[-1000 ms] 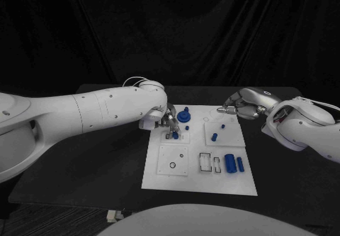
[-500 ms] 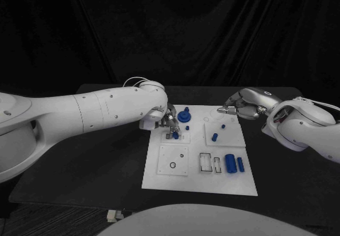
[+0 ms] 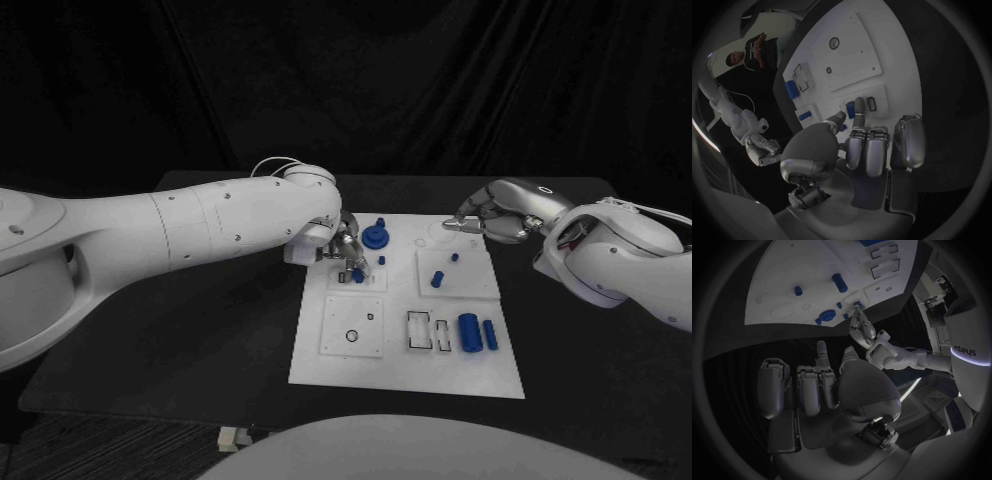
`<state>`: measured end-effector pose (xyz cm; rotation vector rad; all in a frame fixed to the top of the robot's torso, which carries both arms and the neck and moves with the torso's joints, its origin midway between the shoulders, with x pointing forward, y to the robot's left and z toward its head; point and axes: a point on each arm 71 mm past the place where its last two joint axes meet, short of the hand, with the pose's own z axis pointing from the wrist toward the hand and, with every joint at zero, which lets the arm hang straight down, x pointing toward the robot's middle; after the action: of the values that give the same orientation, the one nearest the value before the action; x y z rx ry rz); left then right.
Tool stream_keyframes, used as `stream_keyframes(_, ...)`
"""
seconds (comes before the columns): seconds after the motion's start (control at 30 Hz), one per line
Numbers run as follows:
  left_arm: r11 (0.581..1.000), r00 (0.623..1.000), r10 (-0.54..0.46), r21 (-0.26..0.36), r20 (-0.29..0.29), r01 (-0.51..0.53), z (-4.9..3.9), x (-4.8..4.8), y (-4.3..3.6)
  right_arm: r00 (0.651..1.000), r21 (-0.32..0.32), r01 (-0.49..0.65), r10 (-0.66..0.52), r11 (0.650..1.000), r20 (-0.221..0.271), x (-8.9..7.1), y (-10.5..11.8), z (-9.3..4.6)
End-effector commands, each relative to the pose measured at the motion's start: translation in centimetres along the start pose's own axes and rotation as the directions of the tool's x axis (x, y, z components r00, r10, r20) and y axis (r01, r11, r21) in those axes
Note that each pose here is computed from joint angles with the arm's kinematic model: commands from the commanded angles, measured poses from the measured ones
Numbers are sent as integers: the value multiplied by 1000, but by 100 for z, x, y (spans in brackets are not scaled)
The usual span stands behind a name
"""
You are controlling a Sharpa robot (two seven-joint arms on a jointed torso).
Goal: Assemble the parts on the task board
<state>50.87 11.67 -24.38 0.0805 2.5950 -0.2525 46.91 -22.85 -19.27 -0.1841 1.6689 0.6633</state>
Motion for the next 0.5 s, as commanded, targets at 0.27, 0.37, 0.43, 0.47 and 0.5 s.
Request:
stream_keyframes(0.27, 1000, 1000, 5, 16, -9, -5, 12, 13, -42, 1000, 18, 2, -2, 1000, -12, 20, -16, 8)
stream_keyframes(0.37, 1000, 1000, 6, 16, -9, -5, 15, 12, -51, 1000, 18, 2, -2, 1000, -13, 22, -16, 10)
stream_keyframes(0.43, 1000, 1000, 6, 17, -10, -6, 17, 12, -57, 1000, 18, 2, -2, 1000, -13, 22, -16, 10)
stream_keyframes(0.47, 1000, 1000, 7, 17, -10, -6, 18, 12, -59, 1000, 18, 2, -2, 1000, -13, 22, -17, 10)
stream_keyframes(0.5, 1000, 1000, 7, 17, -10, -7, 19, 12, -62, 1000, 18, 2, -2, 1000, -14, 23, -17, 10)
